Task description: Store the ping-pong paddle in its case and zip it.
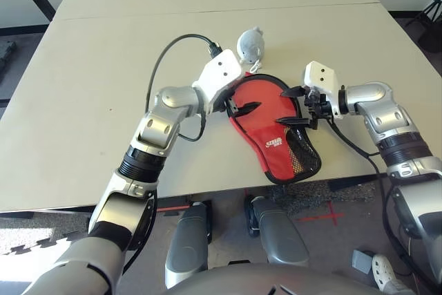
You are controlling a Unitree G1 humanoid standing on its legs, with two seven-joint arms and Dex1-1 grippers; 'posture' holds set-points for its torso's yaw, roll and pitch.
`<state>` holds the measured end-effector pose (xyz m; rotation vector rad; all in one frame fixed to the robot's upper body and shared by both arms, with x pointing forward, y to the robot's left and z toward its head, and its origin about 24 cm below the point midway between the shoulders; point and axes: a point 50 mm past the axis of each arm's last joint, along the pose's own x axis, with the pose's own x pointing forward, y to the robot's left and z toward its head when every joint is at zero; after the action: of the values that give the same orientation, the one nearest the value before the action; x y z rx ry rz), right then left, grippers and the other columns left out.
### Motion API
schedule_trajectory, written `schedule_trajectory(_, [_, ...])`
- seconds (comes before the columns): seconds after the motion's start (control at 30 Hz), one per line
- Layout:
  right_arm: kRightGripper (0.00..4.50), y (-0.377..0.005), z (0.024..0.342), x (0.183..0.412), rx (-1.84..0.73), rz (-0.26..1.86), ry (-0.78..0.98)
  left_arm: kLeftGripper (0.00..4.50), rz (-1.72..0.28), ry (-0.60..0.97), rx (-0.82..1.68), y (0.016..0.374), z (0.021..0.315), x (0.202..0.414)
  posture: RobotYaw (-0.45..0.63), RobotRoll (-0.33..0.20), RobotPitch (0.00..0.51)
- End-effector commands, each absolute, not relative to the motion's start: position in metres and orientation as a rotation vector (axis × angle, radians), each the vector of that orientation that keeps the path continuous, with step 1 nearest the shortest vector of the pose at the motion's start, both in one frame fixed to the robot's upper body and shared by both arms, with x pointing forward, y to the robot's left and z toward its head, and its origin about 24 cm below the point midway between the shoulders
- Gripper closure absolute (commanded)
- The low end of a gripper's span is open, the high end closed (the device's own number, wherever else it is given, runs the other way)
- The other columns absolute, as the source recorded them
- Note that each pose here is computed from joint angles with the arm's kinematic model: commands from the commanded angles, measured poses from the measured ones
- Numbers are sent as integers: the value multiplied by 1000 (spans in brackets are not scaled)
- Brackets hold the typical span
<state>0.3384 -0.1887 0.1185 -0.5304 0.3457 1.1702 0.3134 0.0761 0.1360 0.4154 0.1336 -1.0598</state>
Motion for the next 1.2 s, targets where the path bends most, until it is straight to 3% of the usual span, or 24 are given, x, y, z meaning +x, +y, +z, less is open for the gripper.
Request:
schedule_trajectory(0.03, [0,-192,78,327,-490,1154,536,24,-1046,206,424,74,118,311,22,0,214])
schedule_trajectory(0.2, [0,-193,89,332,-396,1134,510,24,-1017,276,420,79,102,315,18,0,207])
schedule_trajectory(0.37, [0,-198,125,346,-210,1088,449,24,-1029,335,427,83,86,311,17,0,202])
schedule_trajectory(0.5, [0,-203,162,365,-35,1008,367,24,-1039,346,416,80,81,307,18,0,200])
schedule_trajectory(0.73, [0,-198,193,395,137,818,283,24,-1065,361,400,71,77,299,33,0,200])
schedule_trajectory(0.97, [0,-173,192,416,191,593,256,24,-1091,375,384,62,75,286,61,0,203])
schedule_trajectory(1.2, [0,-150,178,422,188,467,275,24,-1104,385,366,53,76,274,98,0,214])
